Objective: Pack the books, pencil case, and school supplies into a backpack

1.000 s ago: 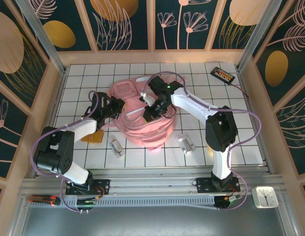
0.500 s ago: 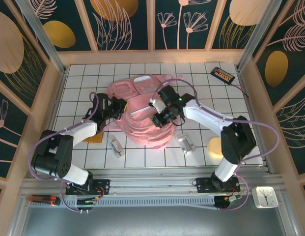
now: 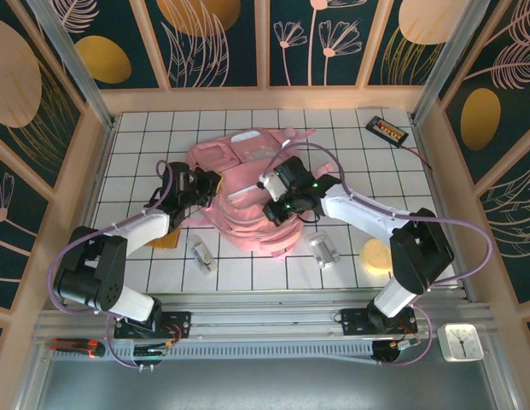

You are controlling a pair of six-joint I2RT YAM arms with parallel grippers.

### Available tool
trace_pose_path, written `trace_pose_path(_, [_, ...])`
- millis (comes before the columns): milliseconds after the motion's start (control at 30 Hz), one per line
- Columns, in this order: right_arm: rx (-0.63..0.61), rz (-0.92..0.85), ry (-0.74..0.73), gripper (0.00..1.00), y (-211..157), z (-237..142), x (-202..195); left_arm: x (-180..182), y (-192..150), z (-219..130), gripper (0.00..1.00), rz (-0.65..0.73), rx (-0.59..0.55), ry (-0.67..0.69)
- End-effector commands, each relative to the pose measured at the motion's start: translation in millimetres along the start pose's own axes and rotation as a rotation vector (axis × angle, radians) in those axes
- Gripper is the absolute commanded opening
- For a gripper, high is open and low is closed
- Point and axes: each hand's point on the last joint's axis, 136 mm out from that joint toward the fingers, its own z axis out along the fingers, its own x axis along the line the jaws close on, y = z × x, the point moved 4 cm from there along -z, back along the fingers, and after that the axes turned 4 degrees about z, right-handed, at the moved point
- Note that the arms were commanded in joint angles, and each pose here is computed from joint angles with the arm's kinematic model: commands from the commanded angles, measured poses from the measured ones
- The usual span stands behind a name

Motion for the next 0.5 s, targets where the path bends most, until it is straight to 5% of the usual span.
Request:
trace_pose_path(0, [-0.021, -0.026, 0.062, 0.0, 22.6, 8.5, 21.6, -59.1, 1.5, -8.9, 0.0, 0.005, -0.042, -0.208])
trace_pose_path(167, [-0.048, 0.007, 0.145, 0.0, 40.7, 14.5, 45.7, -57.5, -2.6, -8.5, 0.0, -0.008, -0.043, -0.212])
trace_pose_path(367, [-0.018, 0.107, 0.093, 0.0, 18.7, 14.4, 32.6, -53.7, -3.0, -11.4, 0.0, -0.024, -0.05, -0.213])
trace_pose_path(467, [-0.057, 0.225, 0.078, 0.2, 4.1, 8.1, 15.2, -51.6, -4.2, -12.6, 0.0, -0.035, -0.045, -0.215])
